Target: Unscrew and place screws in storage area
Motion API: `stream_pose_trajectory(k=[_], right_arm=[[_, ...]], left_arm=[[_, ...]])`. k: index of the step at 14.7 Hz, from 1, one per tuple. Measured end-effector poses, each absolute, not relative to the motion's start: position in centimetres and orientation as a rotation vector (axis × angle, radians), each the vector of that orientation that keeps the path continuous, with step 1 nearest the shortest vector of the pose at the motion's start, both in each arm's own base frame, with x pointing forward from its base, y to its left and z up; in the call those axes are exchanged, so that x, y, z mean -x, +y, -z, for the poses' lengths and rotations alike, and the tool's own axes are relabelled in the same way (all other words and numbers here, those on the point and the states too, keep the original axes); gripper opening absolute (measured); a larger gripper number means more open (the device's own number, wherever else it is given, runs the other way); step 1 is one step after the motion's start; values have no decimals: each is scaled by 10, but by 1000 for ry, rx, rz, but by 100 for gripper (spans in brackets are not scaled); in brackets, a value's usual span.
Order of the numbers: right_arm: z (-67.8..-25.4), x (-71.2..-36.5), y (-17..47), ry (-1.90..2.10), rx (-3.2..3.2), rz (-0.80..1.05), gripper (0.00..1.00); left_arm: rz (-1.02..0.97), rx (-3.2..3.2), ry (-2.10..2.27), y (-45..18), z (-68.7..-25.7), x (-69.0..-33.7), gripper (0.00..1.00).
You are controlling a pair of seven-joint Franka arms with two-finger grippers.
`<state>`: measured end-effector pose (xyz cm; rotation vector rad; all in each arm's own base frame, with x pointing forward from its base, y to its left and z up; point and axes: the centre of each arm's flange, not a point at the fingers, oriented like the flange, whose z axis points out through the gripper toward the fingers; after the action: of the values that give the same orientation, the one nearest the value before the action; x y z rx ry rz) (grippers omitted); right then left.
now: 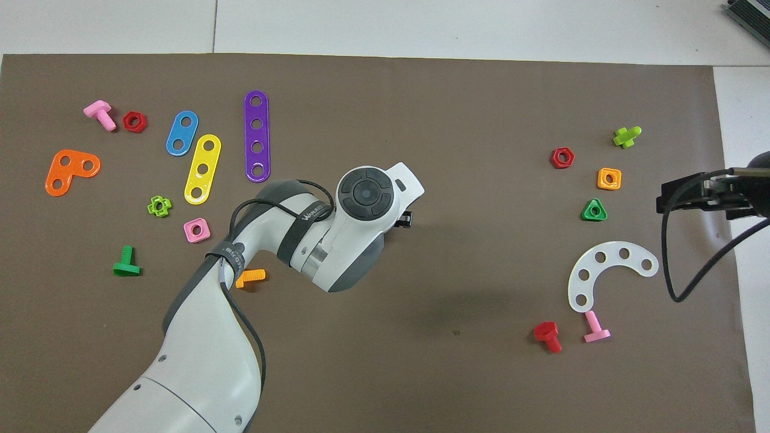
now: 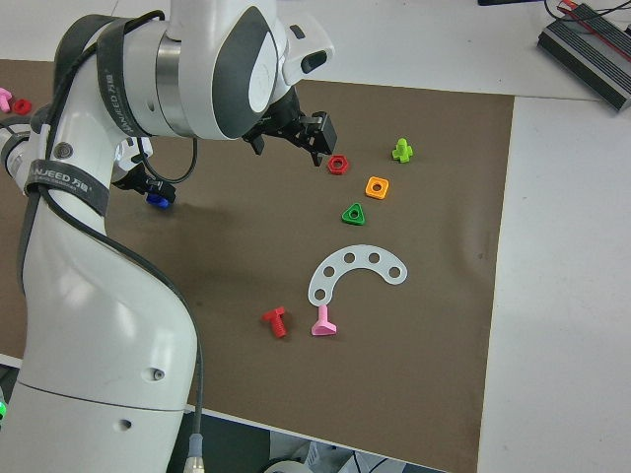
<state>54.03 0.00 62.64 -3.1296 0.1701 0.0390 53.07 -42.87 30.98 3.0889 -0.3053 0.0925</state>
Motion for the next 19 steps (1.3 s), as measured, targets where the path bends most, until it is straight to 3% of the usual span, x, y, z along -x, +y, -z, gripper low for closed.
stream_pose_trajectory(k=[10, 11, 19], right_arm=[[-626, -540, 0, 170, 3130, -39, 100], [-626, -540, 0, 170, 3130, -39, 100], [-626, -540, 0, 170, 3130, -39, 100]], left_arm=[[-85, -3092, -310, -429, -309, -529, 77], [-82, -3094, -310, -428, -309, -529, 71], [-60, -3105, -311, -427, -307, -528, 59]])
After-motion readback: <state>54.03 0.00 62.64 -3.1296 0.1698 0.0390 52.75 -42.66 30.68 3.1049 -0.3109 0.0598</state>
